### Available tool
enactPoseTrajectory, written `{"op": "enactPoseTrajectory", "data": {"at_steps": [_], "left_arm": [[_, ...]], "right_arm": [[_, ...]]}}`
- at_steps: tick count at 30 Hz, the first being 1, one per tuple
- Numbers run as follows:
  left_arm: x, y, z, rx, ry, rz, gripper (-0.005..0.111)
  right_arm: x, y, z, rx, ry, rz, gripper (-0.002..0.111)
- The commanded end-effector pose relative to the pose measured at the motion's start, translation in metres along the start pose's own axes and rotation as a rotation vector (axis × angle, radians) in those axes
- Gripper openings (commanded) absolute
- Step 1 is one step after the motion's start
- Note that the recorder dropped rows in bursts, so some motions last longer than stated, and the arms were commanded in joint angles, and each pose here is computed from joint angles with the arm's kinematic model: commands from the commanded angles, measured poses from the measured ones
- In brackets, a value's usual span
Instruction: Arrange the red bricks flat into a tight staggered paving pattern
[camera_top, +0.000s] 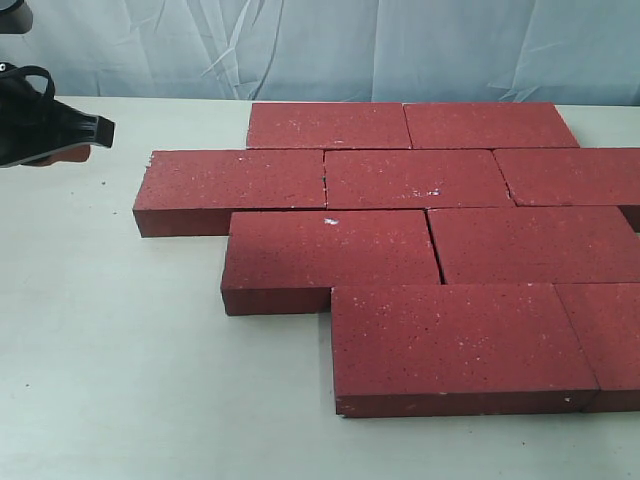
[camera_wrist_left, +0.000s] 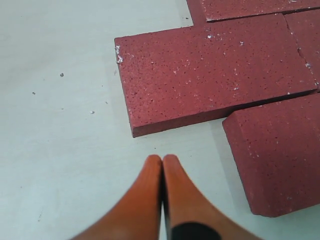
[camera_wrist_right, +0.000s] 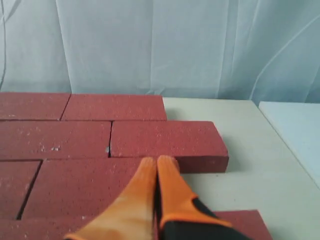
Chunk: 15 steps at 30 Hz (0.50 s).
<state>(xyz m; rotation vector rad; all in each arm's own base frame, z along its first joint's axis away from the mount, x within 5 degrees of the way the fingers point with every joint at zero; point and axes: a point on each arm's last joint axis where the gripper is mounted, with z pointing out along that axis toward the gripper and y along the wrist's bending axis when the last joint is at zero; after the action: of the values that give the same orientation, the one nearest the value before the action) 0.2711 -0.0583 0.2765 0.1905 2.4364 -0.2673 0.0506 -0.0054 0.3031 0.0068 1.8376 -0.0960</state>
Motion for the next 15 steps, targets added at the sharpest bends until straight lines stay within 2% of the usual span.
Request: {"op": "enactPoseTrajectory", "data": {"at_steps": [1, 6, 10, 15], "left_arm": [[-0.001, -0.001, -0.002, -0.001, -0.015, -0.001, 0.0], [-0.001, -0.001, -0.002, -0.001, -0.015, -0.001, 0.0], [-0.001, -0.001, -0.002, -0.001, -0.015, -0.001, 0.0], [-0.001, -0.001, -0.002, -0.001, -0.015, -0.001, 0.0]], "right_arm": [[0.035, 0.003, 0.008, -0.003, 0.015, 0.001, -0.001], [0.071, 0.008, 0.018, -0.033, -0.017, 0.051, -0.001], [0.083, 0.01, 0.022, -0.046, -0.109, 0.083, -0.001], [0.105, 0.012, 0.031, -0.053, -0.055, 0.102, -0.001]]}}
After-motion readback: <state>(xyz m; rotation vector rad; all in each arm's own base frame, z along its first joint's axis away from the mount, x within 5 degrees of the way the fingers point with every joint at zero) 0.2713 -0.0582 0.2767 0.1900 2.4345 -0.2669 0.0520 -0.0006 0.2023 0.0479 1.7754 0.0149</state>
